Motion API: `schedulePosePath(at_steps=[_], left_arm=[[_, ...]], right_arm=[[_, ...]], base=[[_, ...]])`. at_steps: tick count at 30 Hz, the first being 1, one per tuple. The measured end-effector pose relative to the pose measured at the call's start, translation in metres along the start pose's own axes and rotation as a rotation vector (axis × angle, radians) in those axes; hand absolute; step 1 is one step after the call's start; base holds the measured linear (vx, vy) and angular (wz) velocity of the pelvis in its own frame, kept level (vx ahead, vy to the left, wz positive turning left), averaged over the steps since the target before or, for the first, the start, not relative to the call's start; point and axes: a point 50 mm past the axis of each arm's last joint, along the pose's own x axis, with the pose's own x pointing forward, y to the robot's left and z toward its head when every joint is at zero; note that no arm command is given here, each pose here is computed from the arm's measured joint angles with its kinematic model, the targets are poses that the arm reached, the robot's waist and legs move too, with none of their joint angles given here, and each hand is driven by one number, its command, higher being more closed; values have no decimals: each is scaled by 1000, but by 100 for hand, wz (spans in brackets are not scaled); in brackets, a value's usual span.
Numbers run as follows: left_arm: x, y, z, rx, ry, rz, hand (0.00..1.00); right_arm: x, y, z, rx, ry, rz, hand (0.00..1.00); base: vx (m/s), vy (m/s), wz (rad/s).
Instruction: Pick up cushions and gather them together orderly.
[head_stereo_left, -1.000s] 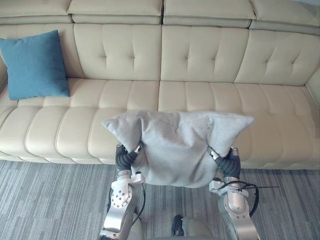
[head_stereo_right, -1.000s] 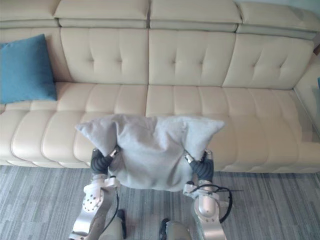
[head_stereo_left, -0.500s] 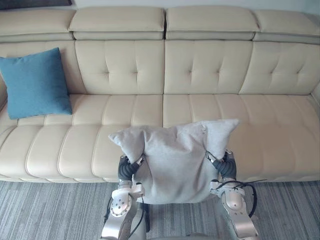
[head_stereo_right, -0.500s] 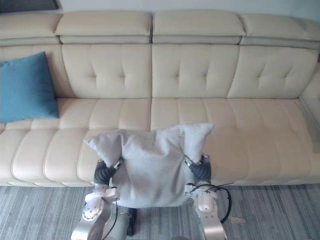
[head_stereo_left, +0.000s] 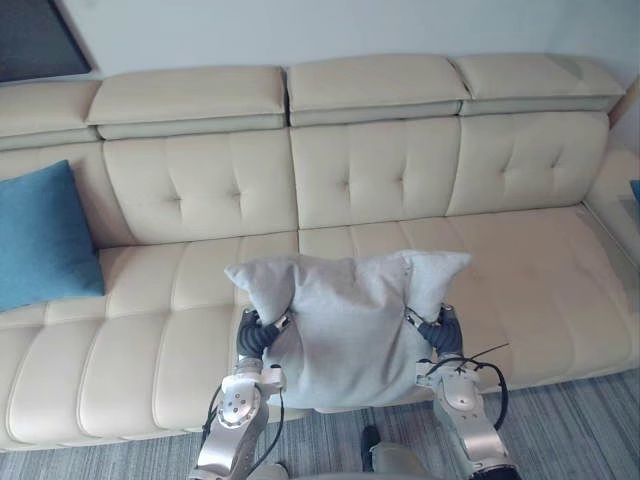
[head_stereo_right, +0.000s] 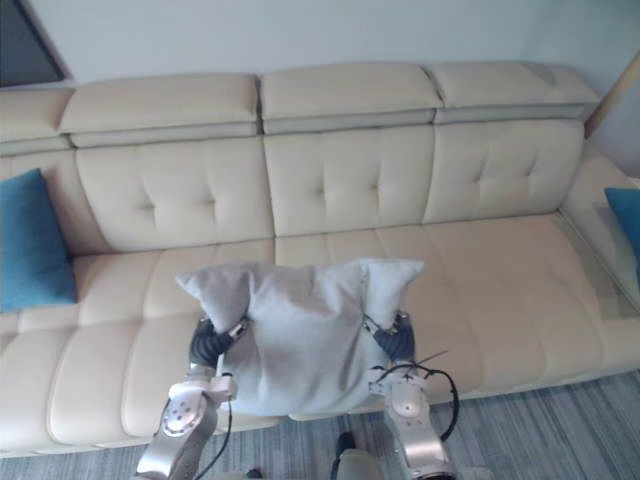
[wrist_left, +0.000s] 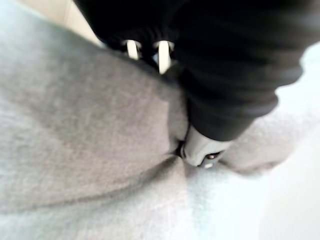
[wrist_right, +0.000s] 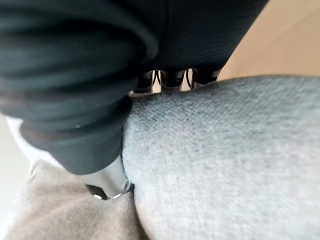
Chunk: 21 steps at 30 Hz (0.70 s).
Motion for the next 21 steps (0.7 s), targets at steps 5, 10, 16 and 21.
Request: schedulePosePath(at_steps=[5, 10, 16, 21], left_arm=[[0, -5, 0, -15, -2, -9, 100], [7, -6, 7, 6, -36, 2, 100], [47, -15, 58, 69, -249, 33, 100], [87, -23, 123, 64, -461, 128, 100]], right_arm=[[-3, -5, 10, 23, -42, -28, 100], [-2, -5, 23, 14, -99, -49, 100], [33, 7, 72, 40, -277, -79, 100], [70, 23, 153, 109, -522, -121, 100]], base=[[5, -23, 20], [-4, 56, 15], [-47, 17, 18], [-139, -38, 0]])
